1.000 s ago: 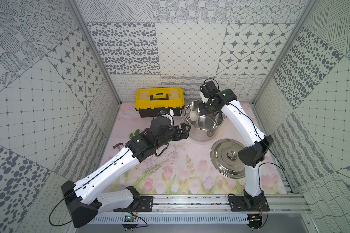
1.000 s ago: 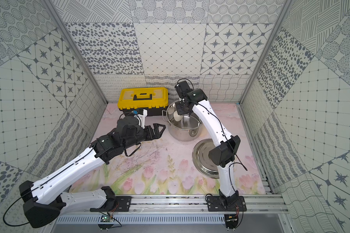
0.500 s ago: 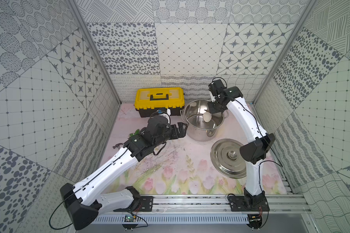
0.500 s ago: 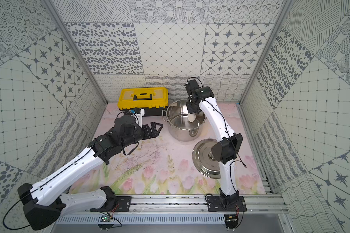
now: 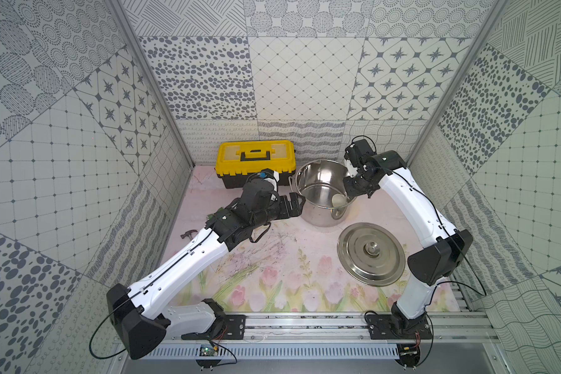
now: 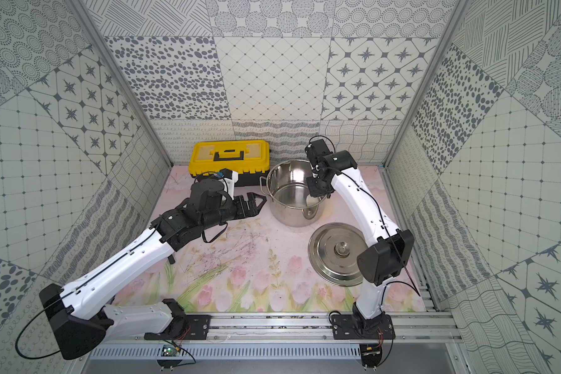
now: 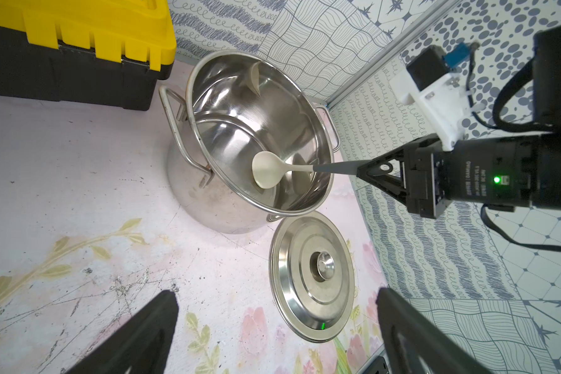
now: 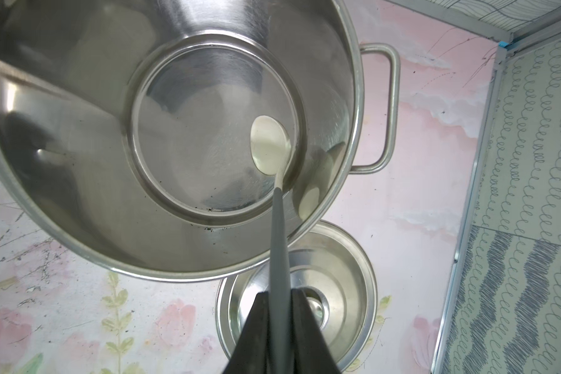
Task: Stir the soup with a spoon
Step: Stir the soup in the pan with a stick.
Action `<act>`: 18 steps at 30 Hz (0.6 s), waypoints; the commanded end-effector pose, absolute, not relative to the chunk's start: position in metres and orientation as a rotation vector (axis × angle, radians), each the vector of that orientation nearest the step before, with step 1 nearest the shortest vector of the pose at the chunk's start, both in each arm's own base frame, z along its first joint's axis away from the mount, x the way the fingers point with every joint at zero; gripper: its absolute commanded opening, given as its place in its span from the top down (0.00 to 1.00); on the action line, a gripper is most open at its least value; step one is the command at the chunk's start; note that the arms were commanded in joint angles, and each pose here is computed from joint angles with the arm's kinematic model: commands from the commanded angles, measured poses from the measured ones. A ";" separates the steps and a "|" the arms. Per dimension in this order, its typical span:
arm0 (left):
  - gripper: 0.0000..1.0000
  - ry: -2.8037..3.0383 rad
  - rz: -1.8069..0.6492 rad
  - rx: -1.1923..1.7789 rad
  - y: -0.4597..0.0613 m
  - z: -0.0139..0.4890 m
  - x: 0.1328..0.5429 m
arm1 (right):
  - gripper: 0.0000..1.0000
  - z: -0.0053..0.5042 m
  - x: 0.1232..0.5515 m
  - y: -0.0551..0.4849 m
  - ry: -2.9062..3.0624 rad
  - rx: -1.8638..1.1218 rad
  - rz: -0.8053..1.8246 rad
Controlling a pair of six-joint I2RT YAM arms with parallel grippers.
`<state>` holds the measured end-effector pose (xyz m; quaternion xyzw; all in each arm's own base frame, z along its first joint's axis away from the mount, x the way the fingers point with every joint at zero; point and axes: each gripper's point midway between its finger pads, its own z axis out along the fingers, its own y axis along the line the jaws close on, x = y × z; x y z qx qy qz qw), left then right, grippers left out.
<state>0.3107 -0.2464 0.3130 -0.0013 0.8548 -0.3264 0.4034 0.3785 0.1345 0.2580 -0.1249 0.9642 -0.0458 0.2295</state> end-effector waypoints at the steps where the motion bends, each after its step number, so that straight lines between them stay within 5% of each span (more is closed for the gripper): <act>1: 0.00 2.083 -0.873 0.046 -0.255 0.333 0.316 | 1.00 0.267 0.373 0.157 2.603 -0.335 0.001; 18: 0.00 2.084 -0.891 0.010 -0.251 0.336 0.312 | 1.00 0.284 0.413 0.222 2.514 -0.348 0.152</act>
